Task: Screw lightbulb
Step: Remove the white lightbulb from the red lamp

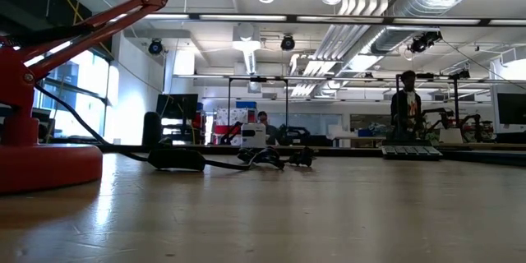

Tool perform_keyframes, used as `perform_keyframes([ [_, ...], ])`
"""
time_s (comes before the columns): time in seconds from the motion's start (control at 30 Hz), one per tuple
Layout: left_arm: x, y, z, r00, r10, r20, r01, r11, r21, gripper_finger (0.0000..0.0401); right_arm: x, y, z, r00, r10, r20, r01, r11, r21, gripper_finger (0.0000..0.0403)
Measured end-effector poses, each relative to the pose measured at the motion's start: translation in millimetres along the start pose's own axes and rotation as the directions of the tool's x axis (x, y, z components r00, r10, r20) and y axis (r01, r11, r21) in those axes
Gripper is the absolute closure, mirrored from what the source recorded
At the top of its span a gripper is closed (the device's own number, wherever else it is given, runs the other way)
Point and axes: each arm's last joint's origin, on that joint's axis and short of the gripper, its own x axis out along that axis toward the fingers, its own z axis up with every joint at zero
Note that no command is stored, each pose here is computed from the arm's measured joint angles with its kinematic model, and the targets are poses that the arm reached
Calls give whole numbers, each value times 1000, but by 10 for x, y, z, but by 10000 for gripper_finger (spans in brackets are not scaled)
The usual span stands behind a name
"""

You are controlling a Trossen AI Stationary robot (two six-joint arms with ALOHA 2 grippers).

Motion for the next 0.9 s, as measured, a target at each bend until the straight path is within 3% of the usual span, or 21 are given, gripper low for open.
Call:
perform_keyframes([
  [0.17, 1, 1, -2, 1000, 1, -2, -1, 1000, 0, 401, 11, 94, 18, 1000, 21, -12, -22, 998, -64, 65],
  [0.33, 0, 1, -2, 1000, 2, -6, -2, 1000, -2, 401, 34, 114, 48, 989, -103, -104, 97, 993, -61, 9],
  [0.47, 1, 2, -2, 1000, 3, -5, -3, 1000, -1, 401, 28, 128, 73, 973, -216, -81, 217, 976, 5, 17],
  [0.77, 1, 2, -3, 1000, 4, -7, -4, 1000, 1, 401, 32, 132, 83, 976, -184, -116, 204, 958, 203, 20],
  [0.9, 2, 3, -3, 1000, 4, -5, -4, 1000, 2, 401, 26, 116, 66, 971, -198, -137, 236, 898, 372, 20],
])
